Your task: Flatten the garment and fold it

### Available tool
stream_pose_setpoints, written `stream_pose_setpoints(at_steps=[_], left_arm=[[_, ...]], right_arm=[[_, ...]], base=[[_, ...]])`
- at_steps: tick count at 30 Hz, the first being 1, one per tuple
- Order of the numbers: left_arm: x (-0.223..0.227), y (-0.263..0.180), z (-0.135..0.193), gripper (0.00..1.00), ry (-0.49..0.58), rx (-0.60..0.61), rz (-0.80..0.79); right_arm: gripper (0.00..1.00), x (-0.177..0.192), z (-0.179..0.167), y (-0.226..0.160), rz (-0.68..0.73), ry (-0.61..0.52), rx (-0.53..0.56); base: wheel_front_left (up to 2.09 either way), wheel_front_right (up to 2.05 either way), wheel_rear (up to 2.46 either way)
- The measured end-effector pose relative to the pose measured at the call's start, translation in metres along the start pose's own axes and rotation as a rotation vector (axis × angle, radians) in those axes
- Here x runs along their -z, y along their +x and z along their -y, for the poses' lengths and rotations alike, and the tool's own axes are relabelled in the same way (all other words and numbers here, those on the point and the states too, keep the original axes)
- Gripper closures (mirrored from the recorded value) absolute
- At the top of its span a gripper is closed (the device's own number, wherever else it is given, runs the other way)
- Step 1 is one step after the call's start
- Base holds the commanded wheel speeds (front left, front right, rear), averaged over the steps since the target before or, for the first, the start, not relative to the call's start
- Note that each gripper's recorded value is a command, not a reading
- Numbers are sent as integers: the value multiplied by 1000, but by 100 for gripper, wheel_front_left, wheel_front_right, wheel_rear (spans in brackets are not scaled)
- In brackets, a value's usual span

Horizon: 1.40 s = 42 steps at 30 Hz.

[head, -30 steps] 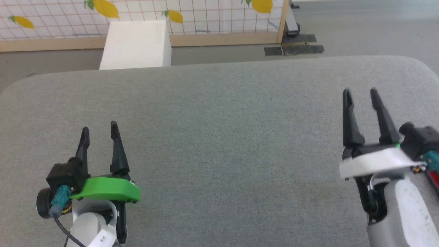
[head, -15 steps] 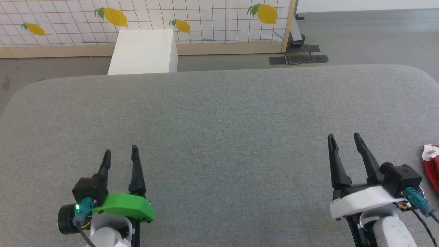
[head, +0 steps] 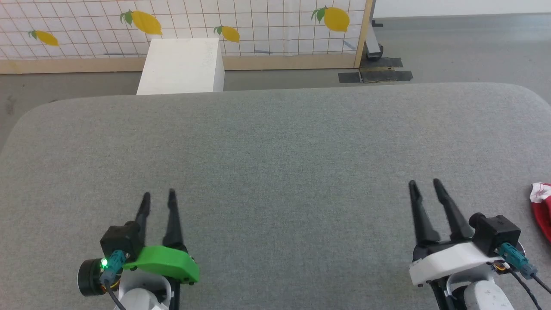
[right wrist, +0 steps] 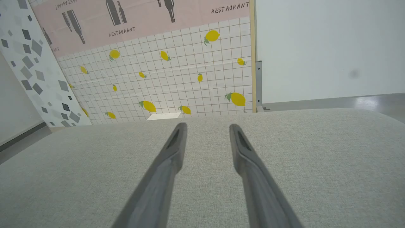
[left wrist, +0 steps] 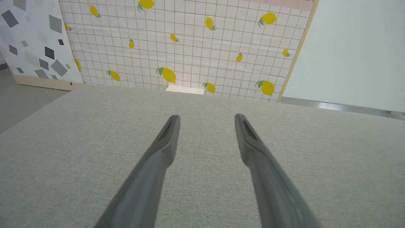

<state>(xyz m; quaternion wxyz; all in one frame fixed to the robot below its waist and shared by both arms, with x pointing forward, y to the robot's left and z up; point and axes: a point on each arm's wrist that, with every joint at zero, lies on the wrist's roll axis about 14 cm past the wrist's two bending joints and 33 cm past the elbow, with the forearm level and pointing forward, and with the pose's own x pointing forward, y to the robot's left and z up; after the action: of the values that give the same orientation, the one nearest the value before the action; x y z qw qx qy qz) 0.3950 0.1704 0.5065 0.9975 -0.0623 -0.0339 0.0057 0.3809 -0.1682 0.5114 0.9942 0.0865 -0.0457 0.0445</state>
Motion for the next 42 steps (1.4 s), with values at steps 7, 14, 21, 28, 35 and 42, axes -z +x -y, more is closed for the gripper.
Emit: stream_pose_setpoints(at_steps=[7, 14, 21, 28, 35, 42], left_arm=[[-1, 0, 1, 100, -1, 2, 0], [-3, 0, 1, 100, 1, 3, -4], [-5, -1, 1, 100, 8, 5, -3], [-7, -1, 1, 100, 30, 8, -6], [-9, -2, 1, 100, 37, 14, -8], [-9, -4, 0, 100, 45, 12, -14]], right_arm=[[100, 0, -1, 0, -4, -2, -2], [100, -2, -2, 1, -6, -11, -7], [100, -4, -3, 2, -7, -21, -13], [100, -6, -4, 3, -10, -31, -17], [100, -7, -6, 3, -14, -43, -23], [100, -6, -6, 2, -26, -56, -25]], base=[[0, 0, 0], [0, 0, 0], [0, 0, 0], [0, 0, 0], [0, 0, 0], [0, 0, 0]])
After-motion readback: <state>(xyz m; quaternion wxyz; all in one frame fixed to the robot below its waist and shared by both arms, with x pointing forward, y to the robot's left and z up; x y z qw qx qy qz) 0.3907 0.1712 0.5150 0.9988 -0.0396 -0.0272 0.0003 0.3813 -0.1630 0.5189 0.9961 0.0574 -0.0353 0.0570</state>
